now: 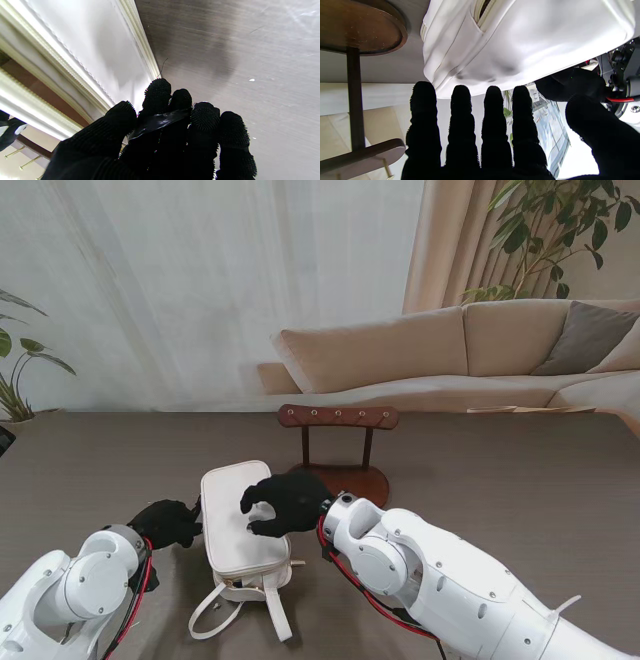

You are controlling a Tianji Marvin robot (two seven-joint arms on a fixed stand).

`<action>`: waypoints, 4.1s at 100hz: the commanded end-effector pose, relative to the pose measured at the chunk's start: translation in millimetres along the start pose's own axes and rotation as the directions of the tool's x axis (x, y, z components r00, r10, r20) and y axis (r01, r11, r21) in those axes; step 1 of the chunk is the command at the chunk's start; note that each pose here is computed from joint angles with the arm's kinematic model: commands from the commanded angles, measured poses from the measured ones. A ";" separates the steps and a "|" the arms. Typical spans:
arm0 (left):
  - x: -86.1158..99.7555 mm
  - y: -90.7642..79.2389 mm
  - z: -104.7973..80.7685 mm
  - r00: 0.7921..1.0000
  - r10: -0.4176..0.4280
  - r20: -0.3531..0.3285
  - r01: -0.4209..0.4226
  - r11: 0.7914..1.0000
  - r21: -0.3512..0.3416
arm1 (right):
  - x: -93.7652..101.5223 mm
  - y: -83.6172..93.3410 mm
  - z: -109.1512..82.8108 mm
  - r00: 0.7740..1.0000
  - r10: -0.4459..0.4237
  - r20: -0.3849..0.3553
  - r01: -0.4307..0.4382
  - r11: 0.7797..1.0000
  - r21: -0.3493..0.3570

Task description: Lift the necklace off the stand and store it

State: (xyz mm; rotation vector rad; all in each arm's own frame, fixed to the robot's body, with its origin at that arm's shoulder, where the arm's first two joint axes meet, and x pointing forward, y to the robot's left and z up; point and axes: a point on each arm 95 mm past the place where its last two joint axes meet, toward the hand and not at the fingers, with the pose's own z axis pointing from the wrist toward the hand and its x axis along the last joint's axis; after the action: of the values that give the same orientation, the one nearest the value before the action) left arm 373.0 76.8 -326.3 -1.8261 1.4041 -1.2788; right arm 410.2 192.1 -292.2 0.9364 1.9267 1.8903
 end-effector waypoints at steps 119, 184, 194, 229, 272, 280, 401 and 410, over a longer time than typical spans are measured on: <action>25.7 -16.5 -73.2 0.990 0.067 -0.121 -0.090 0.977 -0.195 | -6.6 -22.5 25.4 0.998 -0.064 0.028 0.057 0.978 0.203; 58.5 -2.3 -90.5 0.971 0.077 -0.227 -0.140 0.951 -0.276 | -10.4 -27.4 30.5 0.997 -0.064 0.047 0.050 0.967 0.250; 65.3 0.4 -93.6 0.965 0.083 -0.248 -0.154 0.946 -0.284 | -11.1 -27.3 30.2 0.997 -0.062 0.051 0.048 0.966 0.253; 92.7 7.2 -106.6 0.938 0.113 -0.327 -0.219 0.925 -0.310 | -12.7 -29.2 26.7 0.997 -0.059 0.059 0.041 0.961 0.272; 117.2 19.2 -115.2 0.906 0.119 -0.406 -0.258 0.915 -0.309 | -15.0 -34.3 24.4 0.996 -0.048 0.069 0.027 0.957 0.289; 121.7 22.1 -116.9 0.901 0.116 -0.418 -0.262 0.914 -0.311 | -14.9 -34.8 24.5 0.996 -0.048 0.068 0.026 0.956 0.291; 161.8 44.6 -116.0 0.846 0.102 -0.523 -0.277 0.923 -0.268 | -9.7 -46.9 24.8 0.998 -0.025 0.063 0.005 0.951 0.308; 163.6 46.4 -109.1 0.842 0.095 -0.531 -0.271 0.925 -0.266 | -9.7 -47.6 24.6 0.998 -0.020 0.063 -0.001 0.951 0.308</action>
State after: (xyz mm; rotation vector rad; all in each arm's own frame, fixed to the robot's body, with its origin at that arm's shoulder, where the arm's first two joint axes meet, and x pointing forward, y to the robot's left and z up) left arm 259.9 -67.8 -257.1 -1.5412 2.1217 -1.5382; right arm 440.0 215.2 -296.4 0.9809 2.0979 1.6735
